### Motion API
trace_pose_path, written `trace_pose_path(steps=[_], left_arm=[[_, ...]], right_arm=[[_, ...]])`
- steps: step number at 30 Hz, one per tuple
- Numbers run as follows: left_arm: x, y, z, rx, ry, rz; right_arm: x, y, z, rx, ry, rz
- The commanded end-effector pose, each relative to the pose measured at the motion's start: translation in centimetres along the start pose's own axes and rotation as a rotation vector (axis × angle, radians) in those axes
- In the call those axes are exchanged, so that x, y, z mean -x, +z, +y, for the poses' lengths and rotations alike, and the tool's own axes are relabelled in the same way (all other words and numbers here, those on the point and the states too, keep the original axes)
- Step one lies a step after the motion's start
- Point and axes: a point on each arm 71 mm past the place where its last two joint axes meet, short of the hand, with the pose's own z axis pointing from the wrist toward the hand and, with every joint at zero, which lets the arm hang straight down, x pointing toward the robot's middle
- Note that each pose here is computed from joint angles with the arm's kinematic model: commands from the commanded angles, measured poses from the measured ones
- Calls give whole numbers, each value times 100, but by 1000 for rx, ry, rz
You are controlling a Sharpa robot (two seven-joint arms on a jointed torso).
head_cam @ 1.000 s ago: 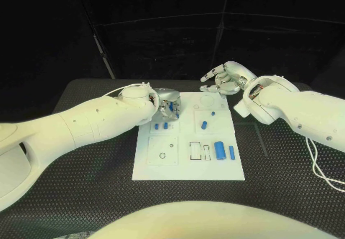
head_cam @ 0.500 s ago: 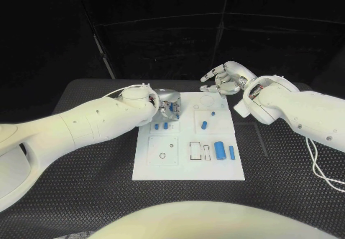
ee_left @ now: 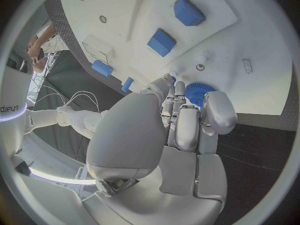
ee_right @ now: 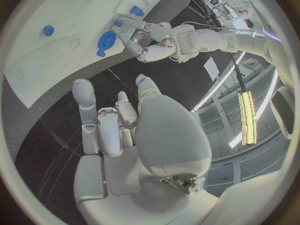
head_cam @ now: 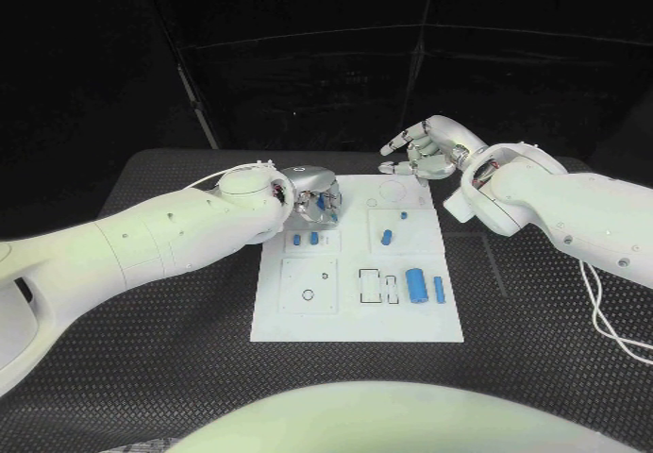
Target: Assemble the parts on the task board
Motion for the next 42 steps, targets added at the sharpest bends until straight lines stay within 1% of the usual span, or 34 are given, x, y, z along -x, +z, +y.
trace_pose_path(steps=[1, 2, 4, 7, 12, 15, 18, 22, 27, 42], left_arm=[[68, -46, 1, -10, -34, -51], [74, -57, 11, -8, -37, -51], [89, -96, 56, 3, -46, -51], [100, -172, 154, 28, -57, -44], [94, -287, 283, 60, -68, -33], [87, -343, 344, 75, -75, -26], [80, -376, 385, 87, -80, -22], [72, -400, 420, 99, -84, -18], [64, -409, 435, 105, -85, -10], [35, -397, 414, 101, -88, 5]], right_arm=[[9, 2, 12, 12, -2, -1], [9, 2, 11, 12, -2, -1], [11, 1, 7, 11, -3, -1], [15, -1, 0, 9, -3, -1], [20, -6, -12, 6, -4, -2], [20, -9, -18, 4, -4, -1], [18, -10, -23, 3, -4, -1], [16, -12, -26, 2, -3, 0], [18, -15, -30, 1, -4, 0], [19, -18, -31, 0, -4, 0]])
